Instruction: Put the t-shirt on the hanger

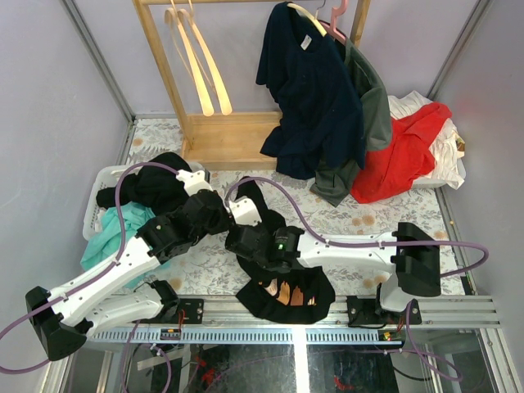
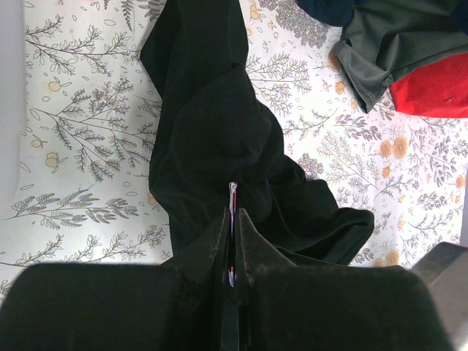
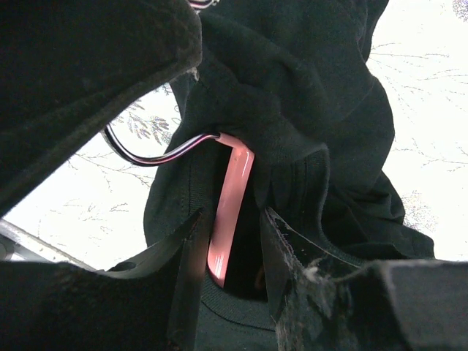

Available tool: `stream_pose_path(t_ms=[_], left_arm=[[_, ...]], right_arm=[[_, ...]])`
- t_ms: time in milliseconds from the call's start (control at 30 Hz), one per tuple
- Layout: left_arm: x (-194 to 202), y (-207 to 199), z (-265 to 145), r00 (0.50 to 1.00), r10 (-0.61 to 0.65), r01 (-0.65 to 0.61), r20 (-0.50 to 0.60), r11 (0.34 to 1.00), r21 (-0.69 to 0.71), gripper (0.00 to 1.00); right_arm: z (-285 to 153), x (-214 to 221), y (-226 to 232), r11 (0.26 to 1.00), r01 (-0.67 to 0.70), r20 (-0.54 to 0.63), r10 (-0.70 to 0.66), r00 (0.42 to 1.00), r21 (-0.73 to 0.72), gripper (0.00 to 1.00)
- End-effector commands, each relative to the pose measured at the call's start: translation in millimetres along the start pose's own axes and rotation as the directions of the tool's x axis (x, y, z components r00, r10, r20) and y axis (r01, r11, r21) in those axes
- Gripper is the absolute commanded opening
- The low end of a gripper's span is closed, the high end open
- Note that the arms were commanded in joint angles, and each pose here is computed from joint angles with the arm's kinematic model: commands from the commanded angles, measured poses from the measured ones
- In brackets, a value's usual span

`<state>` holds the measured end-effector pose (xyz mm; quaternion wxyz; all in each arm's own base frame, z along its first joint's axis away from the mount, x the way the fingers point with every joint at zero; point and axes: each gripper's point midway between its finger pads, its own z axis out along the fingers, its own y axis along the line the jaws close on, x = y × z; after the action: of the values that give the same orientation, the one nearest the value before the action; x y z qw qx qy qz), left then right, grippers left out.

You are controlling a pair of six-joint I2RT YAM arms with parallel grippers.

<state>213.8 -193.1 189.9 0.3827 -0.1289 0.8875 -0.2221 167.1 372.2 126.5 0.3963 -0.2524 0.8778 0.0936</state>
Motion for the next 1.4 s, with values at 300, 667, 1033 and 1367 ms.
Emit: stream_pose_path(t_ms=[300, 667, 1033, 1367], left_arm=[[-27, -29, -18, 0.998, -0.027, 0.021, 0.062, 0.995, 0.097, 0.00], [-58, -48, -33, 0.990, 0.010, -0.027, 0.138, 0.992, 0.123, 0.19], [-109, -60, -68, 0.960, 0.073, -0.104, 0.271, 0.990, 0.100, 0.40], [-83, -29, -79, 0.933, 0.237, -0.280, 0.271, 0.951, 0.130, 0.42]], right_arm=[[2, -8, -7, 0.995, -0.008, 0.076, 0.001, 0.997, 0.099, 0.11], [-49, -21, -8, 0.994, 0.058, 0.054, -0.053, 0.997, -0.090, 0.00], [-100, -29, -19, 0.944, 0.019, -0.004, -0.022, 1.000, -0.328, 0.00], [-177, -36, -69, 0.862, -0.044, -0.036, 0.029, 0.999, -0.506, 0.00]])
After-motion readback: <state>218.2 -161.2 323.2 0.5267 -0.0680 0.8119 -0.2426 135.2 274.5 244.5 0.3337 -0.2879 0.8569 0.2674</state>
